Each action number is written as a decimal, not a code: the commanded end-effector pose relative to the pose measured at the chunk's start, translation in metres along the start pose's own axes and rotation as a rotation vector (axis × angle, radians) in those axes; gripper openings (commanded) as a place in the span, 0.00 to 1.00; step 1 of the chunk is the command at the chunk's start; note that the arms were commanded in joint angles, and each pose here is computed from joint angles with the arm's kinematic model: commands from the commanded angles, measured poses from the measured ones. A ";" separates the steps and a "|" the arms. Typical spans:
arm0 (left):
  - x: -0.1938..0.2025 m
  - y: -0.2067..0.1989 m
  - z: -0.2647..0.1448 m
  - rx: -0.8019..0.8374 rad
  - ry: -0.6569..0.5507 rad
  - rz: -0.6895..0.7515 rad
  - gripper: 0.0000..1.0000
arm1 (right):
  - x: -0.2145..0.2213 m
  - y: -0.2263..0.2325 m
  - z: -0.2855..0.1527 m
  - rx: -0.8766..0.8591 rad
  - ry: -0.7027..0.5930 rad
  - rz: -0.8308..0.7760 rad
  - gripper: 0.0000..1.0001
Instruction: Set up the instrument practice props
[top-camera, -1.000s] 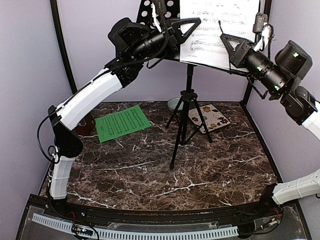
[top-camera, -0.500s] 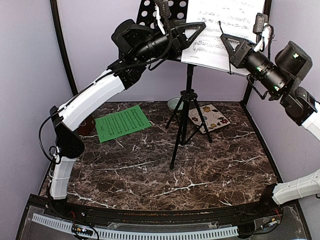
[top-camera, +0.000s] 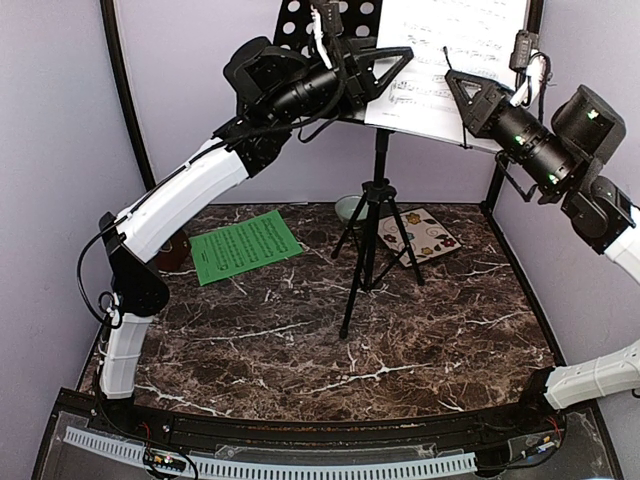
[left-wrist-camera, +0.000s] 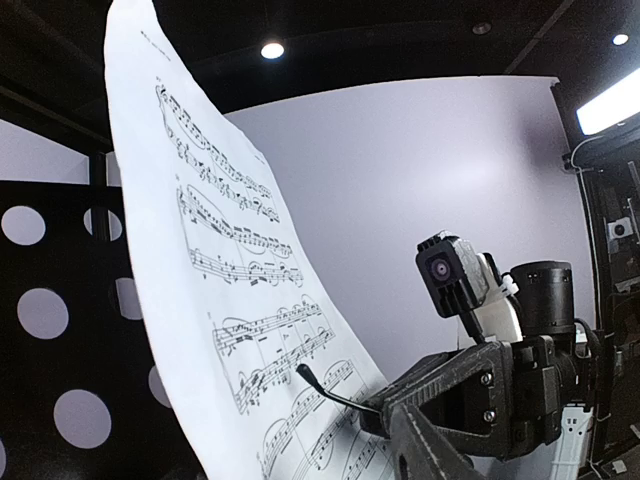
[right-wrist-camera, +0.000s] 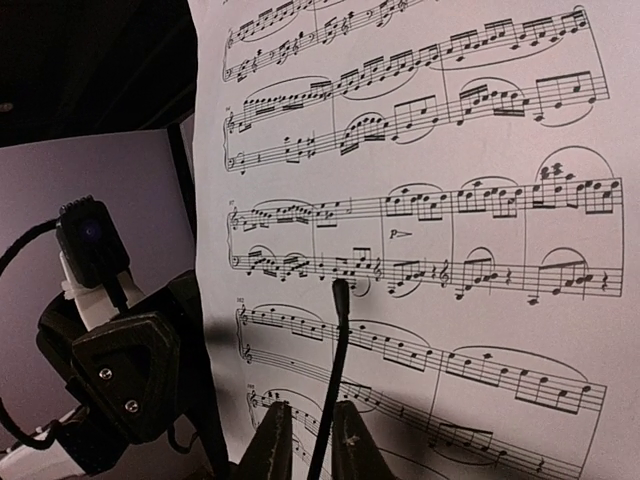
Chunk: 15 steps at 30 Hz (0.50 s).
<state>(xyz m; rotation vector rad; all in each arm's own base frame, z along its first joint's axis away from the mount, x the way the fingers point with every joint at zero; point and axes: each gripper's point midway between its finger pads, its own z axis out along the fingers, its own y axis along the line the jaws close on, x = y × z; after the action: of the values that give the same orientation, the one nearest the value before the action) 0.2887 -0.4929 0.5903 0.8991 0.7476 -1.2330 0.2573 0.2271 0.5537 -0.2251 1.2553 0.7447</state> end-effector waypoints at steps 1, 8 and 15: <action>-0.038 -0.007 -0.004 -0.011 -0.038 0.056 0.55 | 0.003 -0.003 -0.003 0.012 0.006 0.006 0.21; -0.039 -0.005 -0.008 -0.028 -0.031 0.058 0.62 | 0.001 -0.002 -0.004 0.004 0.001 0.018 0.36; -0.050 -0.003 -0.018 -0.061 -0.017 0.081 0.83 | -0.010 -0.001 -0.010 -0.001 -0.019 0.023 0.45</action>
<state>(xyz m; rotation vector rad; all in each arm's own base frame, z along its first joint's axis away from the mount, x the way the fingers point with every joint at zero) 0.2953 -0.4911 0.5834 0.8967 0.7945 -1.1855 0.2603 0.2290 0.5410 -0.2248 1.2984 0.7424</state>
